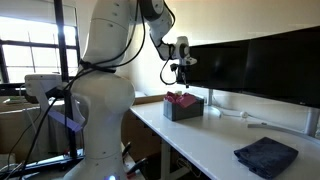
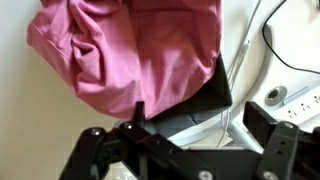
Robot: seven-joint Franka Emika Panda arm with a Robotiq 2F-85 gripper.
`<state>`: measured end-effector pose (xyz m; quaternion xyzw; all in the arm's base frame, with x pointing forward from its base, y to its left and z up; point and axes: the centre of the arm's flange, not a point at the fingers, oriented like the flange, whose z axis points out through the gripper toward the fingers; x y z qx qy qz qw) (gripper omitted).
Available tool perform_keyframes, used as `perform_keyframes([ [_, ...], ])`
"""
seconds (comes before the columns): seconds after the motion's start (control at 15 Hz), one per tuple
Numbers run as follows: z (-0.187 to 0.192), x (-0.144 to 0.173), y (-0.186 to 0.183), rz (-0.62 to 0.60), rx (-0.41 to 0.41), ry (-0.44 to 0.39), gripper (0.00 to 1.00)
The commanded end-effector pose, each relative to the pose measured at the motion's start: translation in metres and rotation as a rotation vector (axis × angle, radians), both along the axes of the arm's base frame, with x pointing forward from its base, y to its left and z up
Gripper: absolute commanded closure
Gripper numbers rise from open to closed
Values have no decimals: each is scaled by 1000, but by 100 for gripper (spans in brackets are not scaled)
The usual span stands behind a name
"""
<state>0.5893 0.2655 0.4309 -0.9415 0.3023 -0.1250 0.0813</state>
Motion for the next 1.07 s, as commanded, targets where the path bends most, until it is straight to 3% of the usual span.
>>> perform_keyframes([
  [0.0,-33,11,-10,-44,21,-47,0],
  [0.2,-74,20,-11,-50,6,45,0],
  [0.33,-122,20,-10,-41,19,193,0],
  [0.67,-229,11,-8,-82,24,449,0],
  [0.8,-234,17,-9,-108,23,533,0],
  [1.0,-204,29,-10,-124,18,555,0],
])
